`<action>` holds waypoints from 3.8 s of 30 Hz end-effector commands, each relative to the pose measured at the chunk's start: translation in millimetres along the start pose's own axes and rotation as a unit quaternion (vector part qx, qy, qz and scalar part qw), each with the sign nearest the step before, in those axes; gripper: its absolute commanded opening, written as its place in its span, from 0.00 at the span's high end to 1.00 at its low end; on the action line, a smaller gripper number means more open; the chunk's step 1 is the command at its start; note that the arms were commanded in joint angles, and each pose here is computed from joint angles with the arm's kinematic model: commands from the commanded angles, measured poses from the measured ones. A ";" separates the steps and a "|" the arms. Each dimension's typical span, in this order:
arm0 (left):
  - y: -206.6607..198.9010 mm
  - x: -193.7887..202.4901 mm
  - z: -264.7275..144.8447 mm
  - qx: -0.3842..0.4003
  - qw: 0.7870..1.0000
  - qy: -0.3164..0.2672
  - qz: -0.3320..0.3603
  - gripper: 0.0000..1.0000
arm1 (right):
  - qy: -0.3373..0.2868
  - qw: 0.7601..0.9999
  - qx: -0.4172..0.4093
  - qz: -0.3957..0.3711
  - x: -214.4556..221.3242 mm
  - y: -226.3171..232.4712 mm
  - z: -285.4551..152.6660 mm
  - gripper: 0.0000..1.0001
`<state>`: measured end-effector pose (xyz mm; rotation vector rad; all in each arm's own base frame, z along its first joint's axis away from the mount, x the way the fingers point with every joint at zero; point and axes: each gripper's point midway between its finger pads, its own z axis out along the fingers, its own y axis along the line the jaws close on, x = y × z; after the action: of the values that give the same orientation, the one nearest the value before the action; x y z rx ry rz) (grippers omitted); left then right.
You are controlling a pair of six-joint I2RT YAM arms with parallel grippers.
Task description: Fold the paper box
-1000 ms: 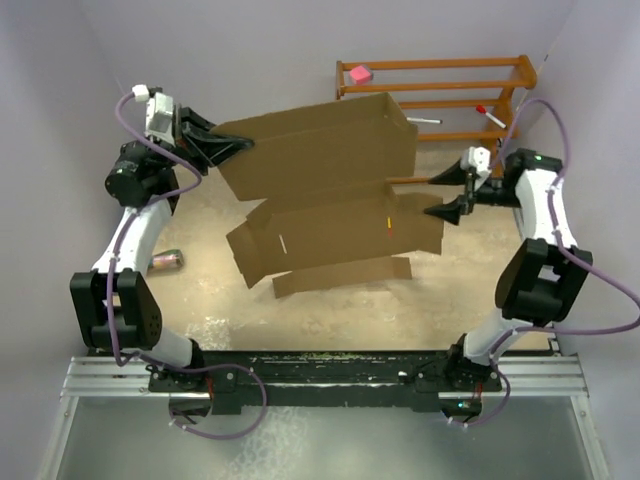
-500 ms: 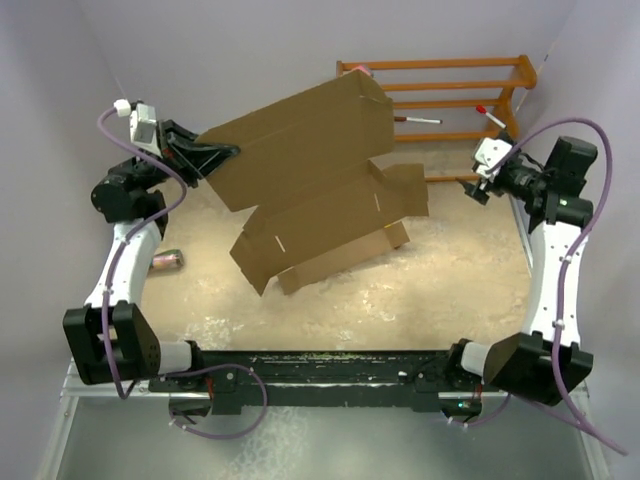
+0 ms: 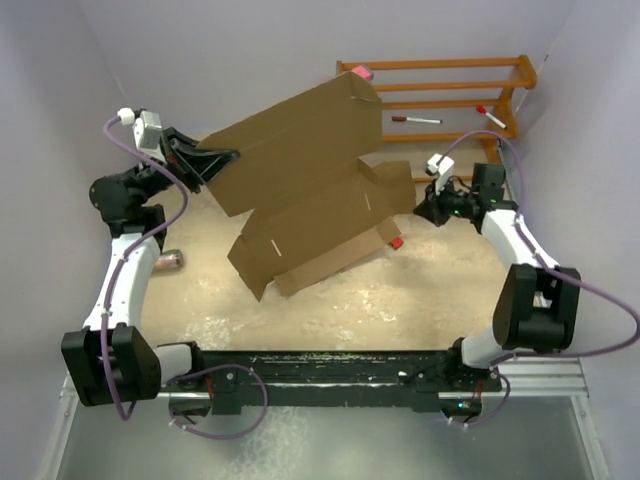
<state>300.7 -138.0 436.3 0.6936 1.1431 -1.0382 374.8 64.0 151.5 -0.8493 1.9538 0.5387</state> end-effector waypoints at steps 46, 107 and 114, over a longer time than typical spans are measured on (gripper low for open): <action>17.5 10.9 -2.7 -0.027 0.999 0.005 -0.016 0.96 | 0.166 0.978 -0.110 -0.058 49.4 92.5 107.0 1.00; -14.3 -14.2 0.8 0.019 1.000 -0.007 0.007 0.96 | -0.067 0.995 -0.033 -0.059 -57.5 3.4 19.7 0.14; -15.5 -16.3 1.9 0.024 1.000 -0.009 0.009 0.96 | -0.056 0.995 -0.067 -0.057 -48.6 7.3 31.3 0.39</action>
<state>298.4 -140.1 424.7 0.6828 1.1934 -1.1114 405.7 97.8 161.4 -0.9280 1.8413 0.6219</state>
